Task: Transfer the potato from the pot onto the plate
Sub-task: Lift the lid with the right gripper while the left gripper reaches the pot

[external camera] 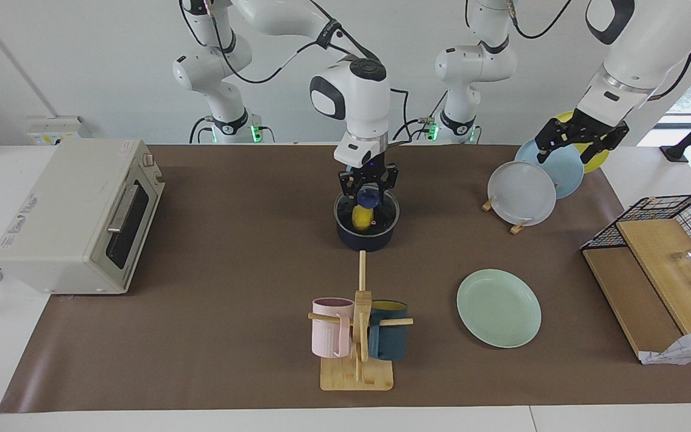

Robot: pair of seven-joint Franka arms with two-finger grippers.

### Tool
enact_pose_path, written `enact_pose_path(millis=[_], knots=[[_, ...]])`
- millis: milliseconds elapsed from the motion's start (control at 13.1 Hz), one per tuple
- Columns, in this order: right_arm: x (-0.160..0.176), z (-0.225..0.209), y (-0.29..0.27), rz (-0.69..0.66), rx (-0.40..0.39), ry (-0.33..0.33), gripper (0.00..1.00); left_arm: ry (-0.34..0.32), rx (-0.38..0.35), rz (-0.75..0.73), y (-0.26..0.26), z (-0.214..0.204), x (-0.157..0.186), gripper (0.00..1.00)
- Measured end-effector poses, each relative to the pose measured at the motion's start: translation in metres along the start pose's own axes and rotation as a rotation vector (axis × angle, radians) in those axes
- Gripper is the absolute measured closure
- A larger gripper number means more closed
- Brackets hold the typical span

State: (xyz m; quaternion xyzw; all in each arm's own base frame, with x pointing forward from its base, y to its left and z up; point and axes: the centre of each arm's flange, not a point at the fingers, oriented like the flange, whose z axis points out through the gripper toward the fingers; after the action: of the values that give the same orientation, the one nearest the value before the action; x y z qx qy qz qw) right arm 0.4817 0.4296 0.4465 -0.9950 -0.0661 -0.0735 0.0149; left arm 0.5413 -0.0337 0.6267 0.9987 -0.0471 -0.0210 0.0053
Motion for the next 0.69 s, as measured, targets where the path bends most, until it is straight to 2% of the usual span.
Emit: enact_pose_path(millis=[153,382,688], knots=[[0.021,-0.025,0.018,-0.003,-0.016,-0.007,0.34,-0.001,0.000,0.009,0.005,0.000,0.000,0.00],[0.055,-0.031,0.080,0.002,-0.042,-0.024,0.34,-0.013,0.004,0.045,0.042,0.010,-0.002,0.00],[0.087,-0.035,0.215,-0.082,-0.061,-0.112,0.34,0.036,0.003,-0.029,0.162,0.059,-0.021,0.00]])
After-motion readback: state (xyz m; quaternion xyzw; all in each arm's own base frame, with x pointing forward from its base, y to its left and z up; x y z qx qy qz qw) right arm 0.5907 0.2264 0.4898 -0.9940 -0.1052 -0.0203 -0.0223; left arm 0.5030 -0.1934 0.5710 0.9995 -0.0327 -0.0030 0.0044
